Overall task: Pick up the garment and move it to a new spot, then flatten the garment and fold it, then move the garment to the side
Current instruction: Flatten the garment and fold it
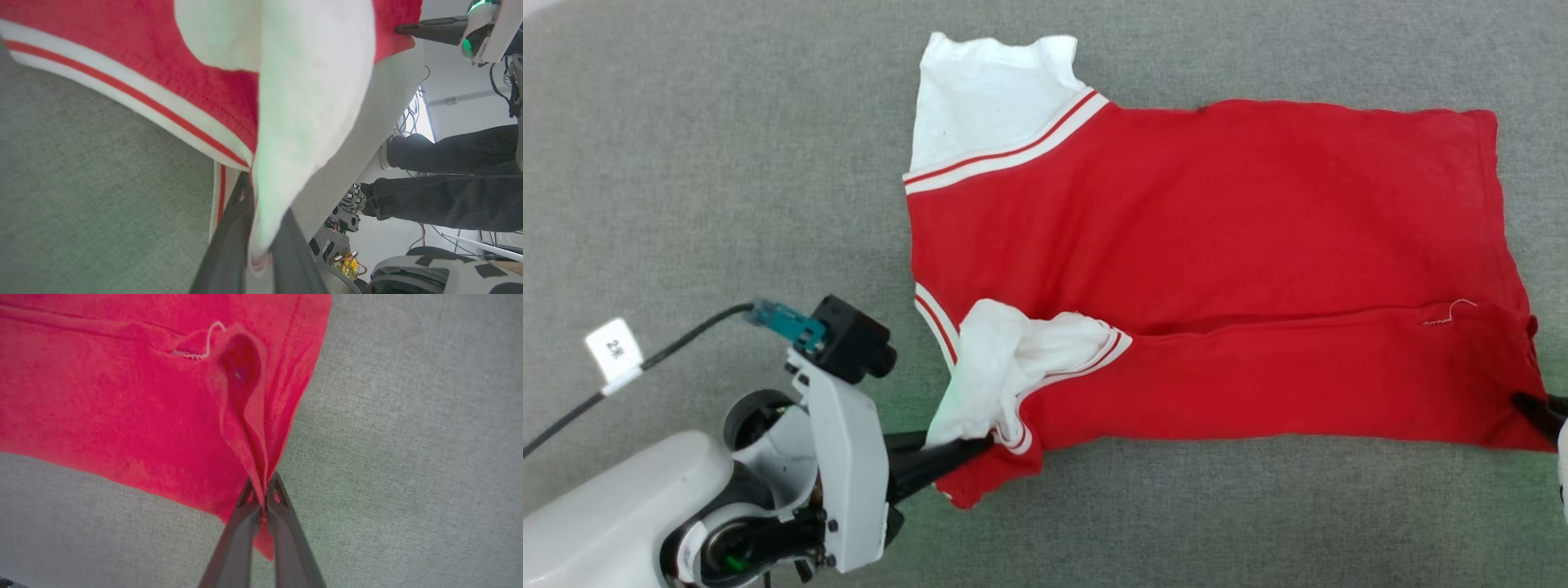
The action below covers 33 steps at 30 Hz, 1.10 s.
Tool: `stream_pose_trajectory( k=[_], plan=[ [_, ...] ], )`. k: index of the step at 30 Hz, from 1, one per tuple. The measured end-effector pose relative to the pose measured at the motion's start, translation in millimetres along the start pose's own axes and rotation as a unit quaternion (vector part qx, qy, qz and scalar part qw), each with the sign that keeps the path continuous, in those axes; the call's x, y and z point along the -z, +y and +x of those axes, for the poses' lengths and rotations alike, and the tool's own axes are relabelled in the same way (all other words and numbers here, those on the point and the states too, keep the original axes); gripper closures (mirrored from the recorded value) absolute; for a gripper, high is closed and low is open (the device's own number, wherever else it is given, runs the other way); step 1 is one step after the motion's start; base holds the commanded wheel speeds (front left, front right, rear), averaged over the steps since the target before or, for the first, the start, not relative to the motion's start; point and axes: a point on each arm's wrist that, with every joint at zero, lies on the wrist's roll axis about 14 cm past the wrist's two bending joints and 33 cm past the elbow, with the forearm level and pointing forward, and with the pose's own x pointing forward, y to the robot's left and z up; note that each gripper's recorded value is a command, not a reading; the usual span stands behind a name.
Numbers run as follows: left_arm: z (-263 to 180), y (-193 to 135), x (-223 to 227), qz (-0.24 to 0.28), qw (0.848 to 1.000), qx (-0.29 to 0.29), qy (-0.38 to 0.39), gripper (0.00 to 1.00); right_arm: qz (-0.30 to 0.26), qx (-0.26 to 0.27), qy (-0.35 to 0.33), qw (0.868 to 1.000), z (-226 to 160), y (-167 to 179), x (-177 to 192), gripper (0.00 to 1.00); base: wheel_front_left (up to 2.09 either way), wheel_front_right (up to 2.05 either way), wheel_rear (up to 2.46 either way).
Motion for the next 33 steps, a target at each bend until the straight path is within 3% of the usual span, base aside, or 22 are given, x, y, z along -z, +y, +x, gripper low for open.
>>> stream_pose_trajectory(
  k=[1, 2, 3, 5, 9, 12, 16, 20, 25, 29, 33],
  plan=[
    [-0.5, 0.0, -2.0, 0.0, 1.0, -0.002, -0.007, 0.93, 0.002, 0.002, -0.007, 1.0, -1.4, -0.2, -2.0, 0.27, 0.0, 0.0, 0.0],
    [-1.4, 0.5, -6.3, 0.001, 1.0, -0.005, -0.018, 0.62, 0.005, 0.004, -0.014, 1.0, -2.8, -0.8, -3.9, 0.0, 0.0, 0.0, 0.0],
    [-2.1, 1.1, -9.1, 0.0, 1.0, -0.008, -0.027, 0.5, 0.006, 0.006, -0.023, 1.0, -4.2, -1.0, -6.8, 0.0, 0.0, 0.0, 0.0],
    [-3.3, -0.1, -12.0, 0.001, 0.999, -0.008, -0.042, 0.0, 0.011, 0.01, -0.043, 0.999, -7.2, -2.1, -12.9, 0.0, 0.0, 0.0, 0.0],
    [-10.5, 3.0, -27.5, -0.008, 0.995, -0.022, -0.102, 0.0, 0.018, 0.023, -0.103, 0.994, -17.8, -7.3, -33.2, 0.0, 0.0, 0.0, 0.0],
    [-22.5, 14.3, -47.7, -0.015, 0.983, -0.05, -0.178, 0.0, 0.019, 0.042, -0.178, 0.983, -29.2, -12.9, -62.1, 0.0, 0.0, 0.0, 0.0],
    [-48.8, 44.2, -80.9, -0.018, 0.944, -0.123, -0.306, 0.0, 0.024, 0.058, -0.279, 0.958, -40.2, -13.6, -98.7, 0.0, 0.0, 0.0, 0.0],
    [-70.4, 75.6, -91.5, -0.017, 0.904, -0.191, -0.382, 0.0, 0.034, 0.071, -0.367, 0.927, -48.3, -12.2, -124.0, 0.0, 0.0, 0.0, 0.0],
    [-86.2, 99.5, -108.2, 0.041, 0.876, -0.247, -0.412, 0.0, 0.049, 0.082, -0.436, 0.895, -52.7, -6.8, -136.8, 0.0, 0.0, 0.0, 0.0],
    [-96.0, 105.9, -144.2, 0.098, 0.857, -0.257, -0.436, 0.0, 0.055, 0.077, -0.456, 0.885, -48.9, 1.4, -138.7, 0.0, 0.0, 0.0, 0.0],
    [-93.4, 101.3, -191.2, 0.135, 0.853, -0.237, -0.446, 0.0, 0.062, 0.076, -0.467, 0.879, -47.2, 4.5, -139.3, 0.0, 0.0, 0.0, 0.0]
  ],
)
